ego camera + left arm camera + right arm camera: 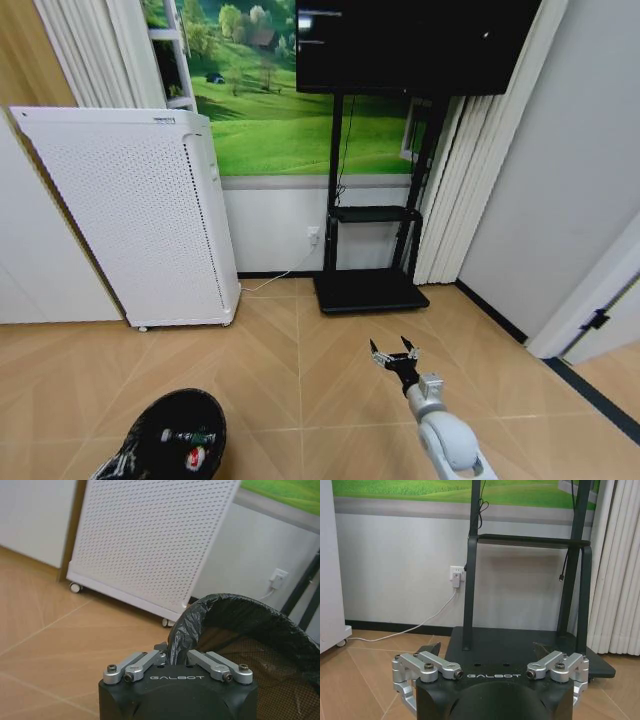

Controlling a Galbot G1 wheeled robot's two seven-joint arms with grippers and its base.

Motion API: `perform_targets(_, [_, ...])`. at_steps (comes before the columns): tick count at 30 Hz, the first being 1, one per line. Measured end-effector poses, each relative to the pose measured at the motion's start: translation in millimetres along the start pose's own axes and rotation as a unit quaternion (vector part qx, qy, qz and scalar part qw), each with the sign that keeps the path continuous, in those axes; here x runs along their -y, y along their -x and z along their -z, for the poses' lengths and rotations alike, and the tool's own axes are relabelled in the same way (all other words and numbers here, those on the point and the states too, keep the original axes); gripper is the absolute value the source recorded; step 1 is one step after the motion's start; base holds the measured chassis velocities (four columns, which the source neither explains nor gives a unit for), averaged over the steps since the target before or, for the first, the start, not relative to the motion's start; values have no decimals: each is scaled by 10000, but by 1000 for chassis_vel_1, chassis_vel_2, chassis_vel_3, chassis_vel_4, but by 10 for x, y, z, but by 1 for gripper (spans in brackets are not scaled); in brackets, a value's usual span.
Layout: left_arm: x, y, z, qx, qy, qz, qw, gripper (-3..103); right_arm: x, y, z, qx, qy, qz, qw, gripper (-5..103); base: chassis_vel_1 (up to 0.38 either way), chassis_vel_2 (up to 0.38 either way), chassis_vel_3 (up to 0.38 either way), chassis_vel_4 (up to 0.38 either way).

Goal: Pick up the trash bin and place the garbage on the floor into it.

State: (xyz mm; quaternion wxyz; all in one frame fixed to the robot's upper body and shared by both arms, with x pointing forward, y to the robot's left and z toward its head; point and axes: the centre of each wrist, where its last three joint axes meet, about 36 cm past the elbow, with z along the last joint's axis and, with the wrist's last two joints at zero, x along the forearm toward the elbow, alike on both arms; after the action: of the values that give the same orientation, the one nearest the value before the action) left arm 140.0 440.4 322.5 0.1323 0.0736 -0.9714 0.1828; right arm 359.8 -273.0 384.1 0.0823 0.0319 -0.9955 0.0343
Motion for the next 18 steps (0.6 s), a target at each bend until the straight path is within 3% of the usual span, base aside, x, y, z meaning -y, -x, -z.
perform_targets(5, [-138, 19, -104, -37, -326, 144, 9994, 7, 23, -4, 6, 2, -31, -14, 10000, 100, 0, 0, 0, 0])
perform_targets(7, [-144, 21, -108, -38, -338, 152, 9993, 7, 23, -4, 6, 2, -32, -13, 10000, 100, 0, 0, 0, 0])
perform_targets(12, [-352, 271, -199, 55, -988, 553, 9936, 7, 37, 29, -8, -12, -57, -10, 10000, 100, 0, 0, 0, 0])
perform_targets(18, [-400, 423, -188, 81, -1145, 641, 9913, 7, 36, 65, -39, -29, -46, 15, 10000, 100, 0, 0, 0, 0])
